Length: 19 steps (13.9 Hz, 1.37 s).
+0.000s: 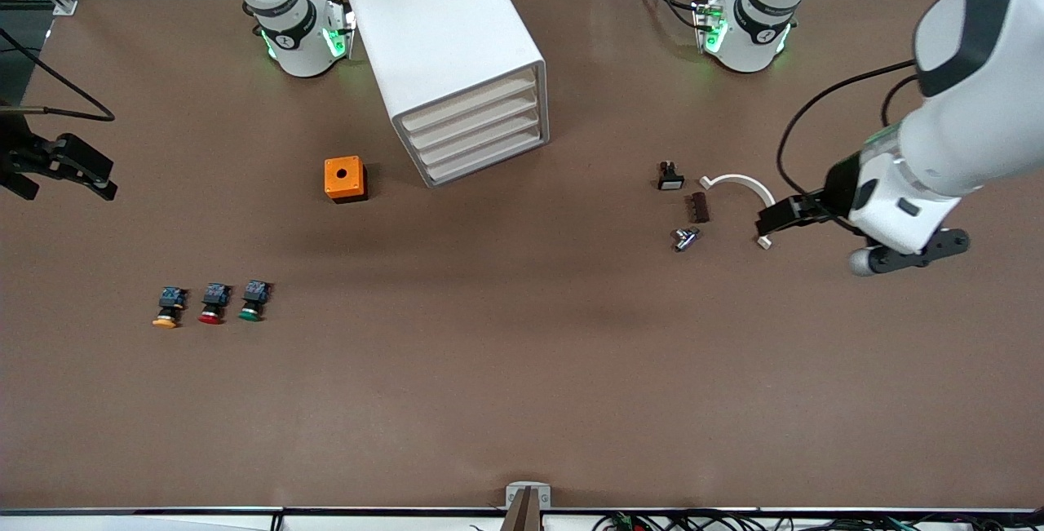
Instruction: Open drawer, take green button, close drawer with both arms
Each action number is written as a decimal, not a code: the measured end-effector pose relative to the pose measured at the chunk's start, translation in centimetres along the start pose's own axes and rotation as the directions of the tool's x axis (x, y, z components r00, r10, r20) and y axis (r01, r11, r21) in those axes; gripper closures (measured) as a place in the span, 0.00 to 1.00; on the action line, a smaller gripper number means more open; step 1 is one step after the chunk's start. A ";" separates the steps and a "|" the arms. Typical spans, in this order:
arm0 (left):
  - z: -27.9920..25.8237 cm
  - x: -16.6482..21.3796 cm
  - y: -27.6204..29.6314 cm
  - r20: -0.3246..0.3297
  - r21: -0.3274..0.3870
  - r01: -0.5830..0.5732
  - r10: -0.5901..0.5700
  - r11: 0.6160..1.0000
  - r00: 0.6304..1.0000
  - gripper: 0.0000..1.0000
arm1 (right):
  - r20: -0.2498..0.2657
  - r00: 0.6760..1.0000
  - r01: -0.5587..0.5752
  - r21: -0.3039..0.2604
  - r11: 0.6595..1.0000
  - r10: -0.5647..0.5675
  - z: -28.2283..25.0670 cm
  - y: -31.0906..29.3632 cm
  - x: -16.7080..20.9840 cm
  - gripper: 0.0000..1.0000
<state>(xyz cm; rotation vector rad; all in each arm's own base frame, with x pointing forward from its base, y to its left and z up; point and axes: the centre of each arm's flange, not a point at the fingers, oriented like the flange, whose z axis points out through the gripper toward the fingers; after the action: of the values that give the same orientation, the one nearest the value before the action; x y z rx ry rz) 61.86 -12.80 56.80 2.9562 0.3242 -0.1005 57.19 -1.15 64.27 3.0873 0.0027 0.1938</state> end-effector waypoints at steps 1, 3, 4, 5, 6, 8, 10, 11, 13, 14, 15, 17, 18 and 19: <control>-0.7 0.6 -1.7 -0.010 -0.003 -0.015 0.015 1.000 1.000 0.00 | -0.010 1.000 0.000 0.000 1.000 0.000 -0.5 0.0 0.1 0.00; -1.8 1.3 -4.4 -0.029 -0.005 -0.045 0.045 0.999 0.999 0.00 | -0.021 1.000 -0.001 0.000 1.000 0.001 -1.1 0.1 0.1 0.00; -2.3 1.6 -5.6 -0.039 0.002 -0.051 0.051 0.999 0.998 0.00 | -0.024 1.000 -0.001 0.000 1.000 0.001 -1.2 0.1 0.1 0.00; -2.6 1.9 -6.7 -0.047 0.012 -0.056 0.056 0.998 0.997 0.00 | -0.025 1.000 -0.001 0.000 1.000 0.001 -1.3 0.1 0.1 0.00; -2.8 2.2 -7.6 -0.054 0.021 -0.061 0.062 0.998 0.997 0.00 | -0.022 1.000 -0.001 0.000 1.000 0.001 -1.3 0.1 0.1 0.00; -3.3 2.6 -9.0 -0.065 0.029 -0.088 0.089 0.996 0.994 0.00 | 0.017 1.000 0.000 0.000 1.000 0.000 -1.0 0.0 -0.3 0.00; -3.5 3.1 -10.2 -0.091 0.045 -0.106 0.110 0.993 0.990 0.00 | 0.034 0.999 0.002 0.001 1.000 -0.002 -1.1 -0.1 -0.6 0.00; -3.6 3.3 -10.6 -0.103 0.065 -0.110 0.116 0.992 0.988 0.00 | 0.031 1.000 0.002 0.000 1.000 -0.002 -1.3 -0.1 -0.6 0.00; -4.1 3.3 -10.8 -0.120 0.091 -0.112 0.123 0.990 0.985 0.00 | 0.028 1.000 0.002 -0.001 1.000 -0.002 -1.9 -0.2 -0.9 0.00; -4.6 3.1 -10.7 -0.131 0.092 -0.113 0.124 0.989 0.984 0.00 | 0.025 1.000 0.002 -0.002 1.000 -0.002 -2.2 -0.2 -1.1 0.00; -5.3 2.8 -10.7 -0.144 0.090 -0.114 0.126 0.989 0.982 0.00 | 0.022 1.000 0.002 -0.002 1.000 -0.002 -2.4 -0.2 -1.3 0.00; -7.0 1.9 -10.7 -0.168 0.087 -0.117 0.130 0.989 0.977 0.00 | 0.017 1.000 0.003 -0.005 1.000 -0.003 -2.4 -0.3 -1.8 0.00; -7.7 1.4 -10.6 -0.174 0.085 -0.118 0.131 0.989 0.976 0.00 | 0.012 1.000 0.003 -0.006 1.000 -0.003 -2.2 -0.4 -2.0 0.00; -8.2 1.0 -10.6 -0.177 0.084 -0.119 0.132 0.989 0.975 0.00 | 0.008 1.000 0.004 -0.007 1.000 -0.004 -2.0 -0.4 -2.1 0.00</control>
<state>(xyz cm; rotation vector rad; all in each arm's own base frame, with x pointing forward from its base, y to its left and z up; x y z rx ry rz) 60.87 -0.95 63.11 3.0558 0.1580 0.1796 54.81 -0.66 65.97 3.0812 0.0074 0.1803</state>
